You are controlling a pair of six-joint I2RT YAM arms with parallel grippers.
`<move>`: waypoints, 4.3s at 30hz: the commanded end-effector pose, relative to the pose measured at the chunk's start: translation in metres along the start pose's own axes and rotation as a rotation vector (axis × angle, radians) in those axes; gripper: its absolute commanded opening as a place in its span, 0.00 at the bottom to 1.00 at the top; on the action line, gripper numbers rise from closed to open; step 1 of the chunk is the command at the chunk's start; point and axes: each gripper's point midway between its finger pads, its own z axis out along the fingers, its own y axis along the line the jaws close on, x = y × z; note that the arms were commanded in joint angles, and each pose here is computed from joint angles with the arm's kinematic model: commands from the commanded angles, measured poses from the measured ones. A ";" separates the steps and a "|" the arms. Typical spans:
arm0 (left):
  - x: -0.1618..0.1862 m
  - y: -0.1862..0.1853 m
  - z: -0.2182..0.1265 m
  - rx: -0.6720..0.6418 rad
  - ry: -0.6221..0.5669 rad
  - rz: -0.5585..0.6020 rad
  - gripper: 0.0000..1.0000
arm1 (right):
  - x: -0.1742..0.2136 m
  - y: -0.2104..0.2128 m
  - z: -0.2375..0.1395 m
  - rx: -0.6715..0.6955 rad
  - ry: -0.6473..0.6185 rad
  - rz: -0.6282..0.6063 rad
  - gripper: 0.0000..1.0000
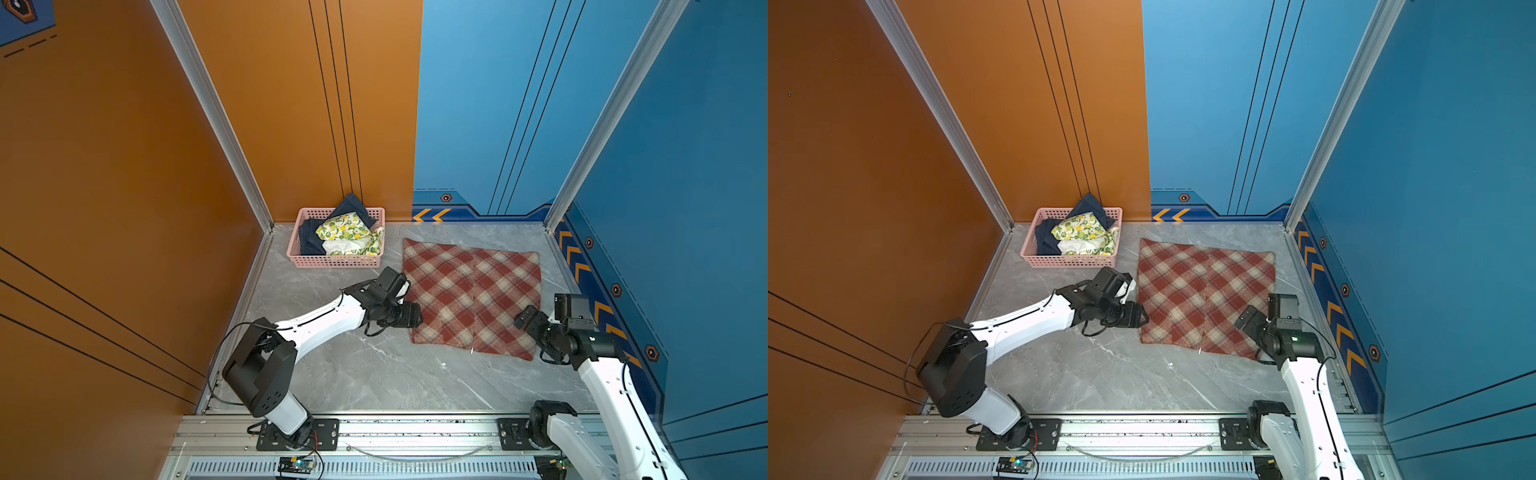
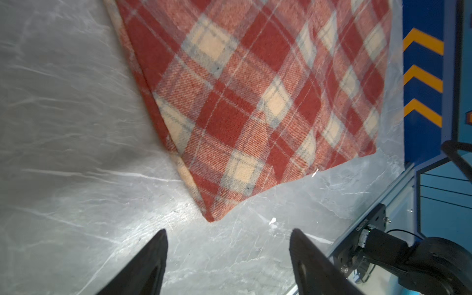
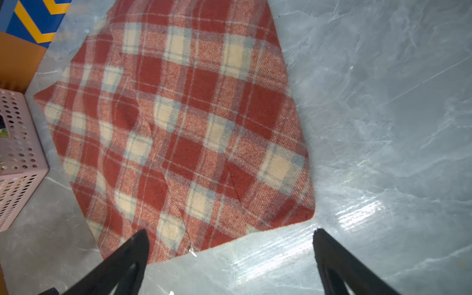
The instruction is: Fold and stack the skirts
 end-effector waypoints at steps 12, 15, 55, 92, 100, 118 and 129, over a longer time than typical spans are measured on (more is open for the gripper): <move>0.031 0.016 0.046 -0.120 0.148 0.135 0.60 | -0.008 -0.036 0.041 0.079 0.027 0.109 1.00; 0.033 0.021 0.048 -0.130 0.155 0.134 0.48 | 0.002 -0.042 0.051 0.080 0.076 0.126 0.99; 0.022 0.019 0.050 0.030 0.109 -0.035 0.00 | -0.005 0.094 0.016 -0.230 -0.101 -0.263 0.00; 0.085 -0.095 0.033 0.297 0.270 0.328 0.32 | -0.045 0.128 -0.024 -0.258 -0.157 -0.251 1.00; 0.049 -0.030 -0.030 0.210 0.073 0.152 0.47 | 0.027 0.196 0.013 -0.245 -0.033 -0.591 1.00; -0.016 0.131 -0.108 -0.206 -0.229 -0.211 0.77 | 0.176 0.257 0.102 -0.077 0.184 -1.058 0.83; -0.035 0.135 -0.121 -0.184 -0.278 -0.235 0.76 | 0.202 0.215 0.126 0.043 0.235 -1.160 0.51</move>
